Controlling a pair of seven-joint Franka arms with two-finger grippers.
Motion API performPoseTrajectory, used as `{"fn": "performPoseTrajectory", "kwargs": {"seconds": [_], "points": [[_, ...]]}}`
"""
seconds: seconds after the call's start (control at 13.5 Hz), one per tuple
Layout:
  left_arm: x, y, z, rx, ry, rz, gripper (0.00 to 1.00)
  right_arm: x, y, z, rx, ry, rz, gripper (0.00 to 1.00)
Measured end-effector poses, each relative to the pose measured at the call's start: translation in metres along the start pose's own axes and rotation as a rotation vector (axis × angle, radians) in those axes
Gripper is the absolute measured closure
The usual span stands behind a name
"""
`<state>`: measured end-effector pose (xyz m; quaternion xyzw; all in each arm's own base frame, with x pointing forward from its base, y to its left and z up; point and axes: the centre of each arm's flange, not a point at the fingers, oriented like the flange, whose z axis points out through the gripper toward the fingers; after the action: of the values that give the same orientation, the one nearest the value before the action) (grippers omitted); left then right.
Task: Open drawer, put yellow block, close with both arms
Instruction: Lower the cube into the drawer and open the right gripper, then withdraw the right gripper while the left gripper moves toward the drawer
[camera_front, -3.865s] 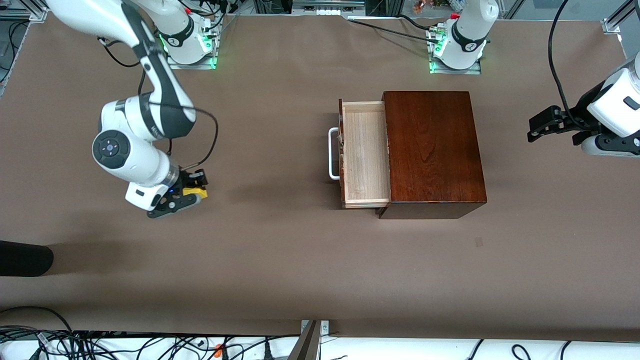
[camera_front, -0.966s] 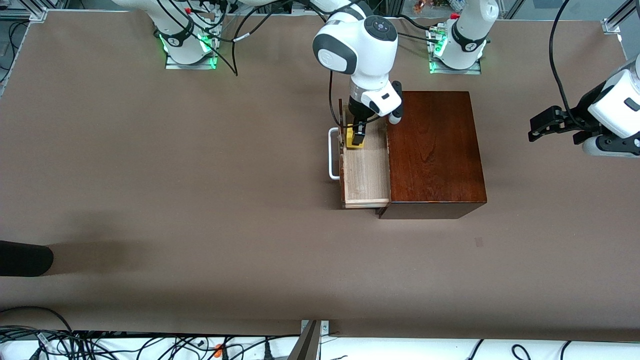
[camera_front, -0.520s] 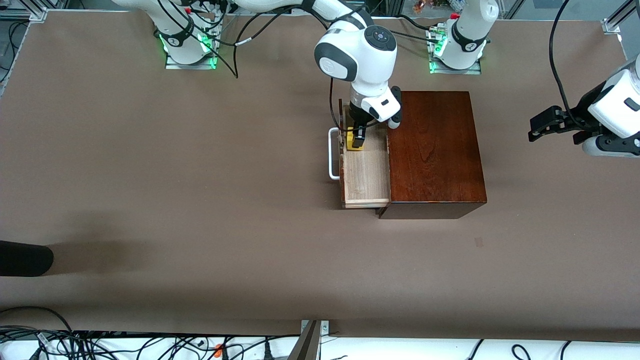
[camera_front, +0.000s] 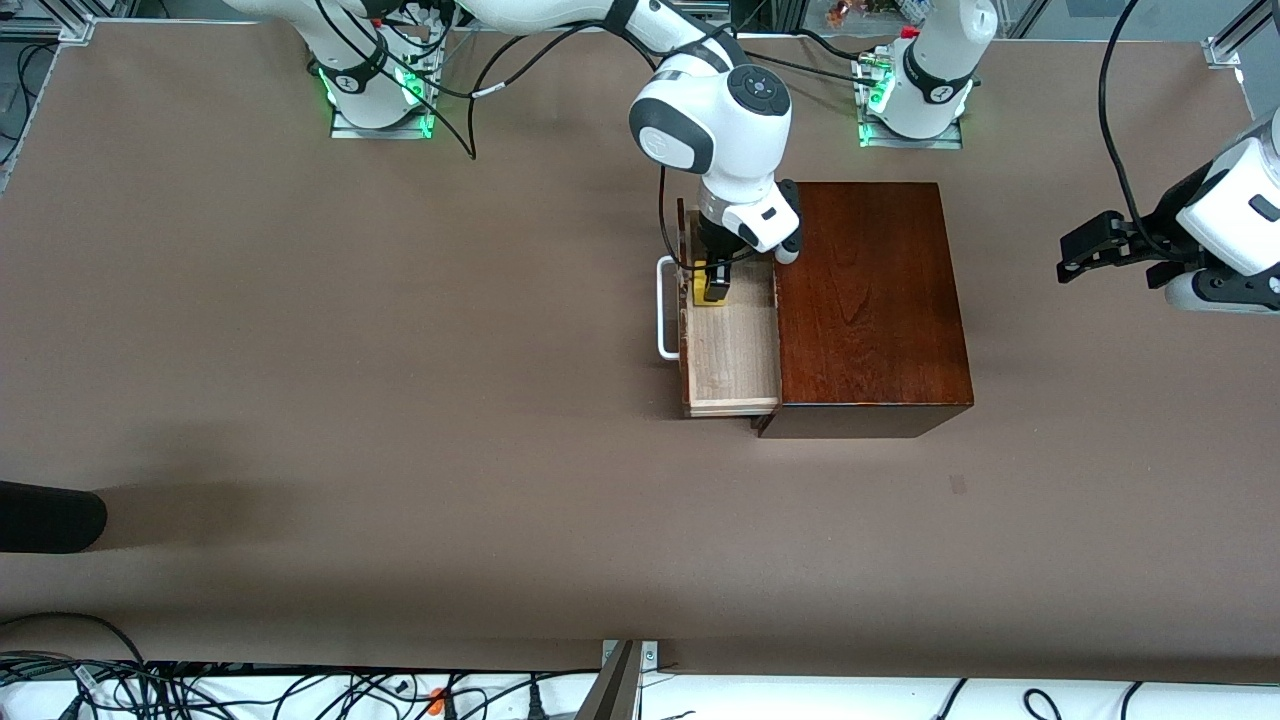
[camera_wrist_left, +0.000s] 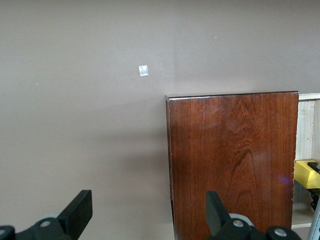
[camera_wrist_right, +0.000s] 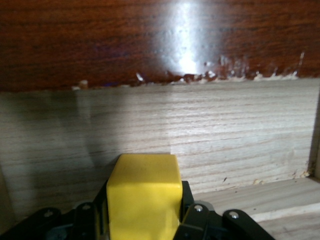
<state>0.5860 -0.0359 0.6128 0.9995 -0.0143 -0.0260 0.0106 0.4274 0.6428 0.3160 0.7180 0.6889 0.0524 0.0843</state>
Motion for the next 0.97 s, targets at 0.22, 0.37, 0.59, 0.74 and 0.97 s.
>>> {"fn": "performPoseTrajectory", "kwargs": {"seconds": [0.22, 0.37, 0.59, 0.74, 0.97], "points": [[0.0, 0.0, 0.0, 0.0, 0.0, 0.0, 0.0, -0.003, 0.008, 0.012, -0.003, 0.007, -0.013, 0.19], [0.0, 0.0, 0.0, 0.0, 0.001, 0.0, 0.0, -0.003, 0.008, 0.013, 0.004, 0.009, -0.009, 0.0], [0.0, 0.0, 0.0, 0.0, 0.001, 0.0, 0.0, -0.002, 0.012, -0.005, 0.055, 0.035, 0.031, 0.0], [0.0, 0.0, 0.0, 0.0, 0.001, 0.0, 0.0, -0.008, 0.029, -0.043, 0.074, 0.038, 0.067, 0.0], [0.0, 0.0, 0.001, 0.0, 0.0, 0.0, 0.0, -0.043, 0.068, -0.132, 0.049, 0.059, 0.134, 0.0]]}}
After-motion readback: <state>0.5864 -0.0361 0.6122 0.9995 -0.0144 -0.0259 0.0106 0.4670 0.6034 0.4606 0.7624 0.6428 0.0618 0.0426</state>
